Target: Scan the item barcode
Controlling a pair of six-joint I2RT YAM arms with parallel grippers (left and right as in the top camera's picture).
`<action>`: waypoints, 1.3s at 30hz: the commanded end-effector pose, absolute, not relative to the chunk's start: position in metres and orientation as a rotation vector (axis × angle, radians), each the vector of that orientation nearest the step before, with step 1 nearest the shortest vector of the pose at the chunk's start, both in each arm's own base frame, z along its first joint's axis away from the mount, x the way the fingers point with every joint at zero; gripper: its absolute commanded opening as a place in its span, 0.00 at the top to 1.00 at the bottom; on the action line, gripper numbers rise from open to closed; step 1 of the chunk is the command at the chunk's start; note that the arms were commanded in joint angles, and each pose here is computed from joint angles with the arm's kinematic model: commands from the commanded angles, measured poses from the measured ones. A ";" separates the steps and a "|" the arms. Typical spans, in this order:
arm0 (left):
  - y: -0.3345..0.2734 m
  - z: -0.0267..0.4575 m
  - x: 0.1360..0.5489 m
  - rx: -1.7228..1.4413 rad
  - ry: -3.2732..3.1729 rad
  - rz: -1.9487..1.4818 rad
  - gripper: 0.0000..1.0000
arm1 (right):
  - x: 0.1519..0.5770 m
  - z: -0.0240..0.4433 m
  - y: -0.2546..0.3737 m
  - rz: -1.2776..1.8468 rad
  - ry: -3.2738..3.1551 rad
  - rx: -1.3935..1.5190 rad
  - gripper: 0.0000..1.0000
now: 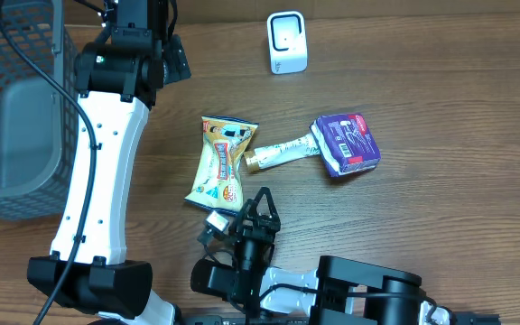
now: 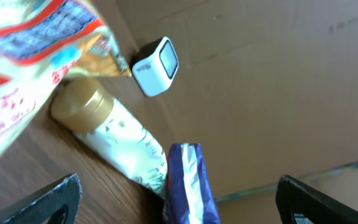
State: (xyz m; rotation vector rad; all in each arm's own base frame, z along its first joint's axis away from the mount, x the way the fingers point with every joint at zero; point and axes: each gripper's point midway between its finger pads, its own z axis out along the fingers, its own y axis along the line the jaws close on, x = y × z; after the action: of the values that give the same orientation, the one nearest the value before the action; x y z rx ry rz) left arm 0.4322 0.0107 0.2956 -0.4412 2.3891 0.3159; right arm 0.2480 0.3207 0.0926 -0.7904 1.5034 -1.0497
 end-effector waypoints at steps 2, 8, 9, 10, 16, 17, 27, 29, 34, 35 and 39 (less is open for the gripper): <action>0.012 0.291 0.430 -0.461 2.405 0.311 0.00 | 0.267 0.102 0.311 -1.027 1.548 -0.656 0.00; 0.013 0.291 0.429 -0.459 2.412 0.316 0.00 | 0.336 0.128 0.264 -1.102 1.644 -0.401 0.00; 0.013 0.290 0.428 -0.459 2.412 0.317 0.00 | 0.349 0.141 0.257 -1.091 1.655 -0.328 0.00; 0.013 0.290 0.429 -0.460 2.412 0.316 0.00 | 0.359 0.153 0.249 -1.078 1.662 -0.261 0.00; 0.012 0.291 0.430 -0.460 2.406 0.312 0.00 | 0.408 0.228 0.158 -1.103 1.668 0.121 0.00; 0.013 0.292 0.430 -0.462 2.404 0.314 0.00 | 0.412 0.234 0.146 -1.130 1.672 0.139 0.00; 0.013 0.293 0.431 -0.462 2.396 0.314 0.00 | 0.495 0.260 0.052 -1.585 1.612 -0.244 0.00; 0.013 0.292 0.431 -0.446 2.402 0.321 0.00 | 0.511 0.251 0.027 -1.693 1.650 -0.380 0.00; 0.013 0.292 0.430 -0.435 2.408 0.326 0.00 | 0.518 0.255 -0.062 -1.782 1.741 -0.233 0.00; 0.013 0.292 0.430 -0.435 2.408 0.326 0.00 | 0.515 0.259 -0.084 -1.789 1.754 -0.161 0.00; 0.013 0.292 0.431 -0.439 2.405 0.323 0.00 | 0.501 0.251 -0.169 -1.870 1.906 -0.070 0.00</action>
State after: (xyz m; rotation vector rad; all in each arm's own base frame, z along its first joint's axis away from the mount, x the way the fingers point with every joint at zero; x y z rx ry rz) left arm 0.4298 0.0111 0.2939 -0.4361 2.4018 0.3236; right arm 0.5133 -0.1183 0.2326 -0.2524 1.8873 -1.8893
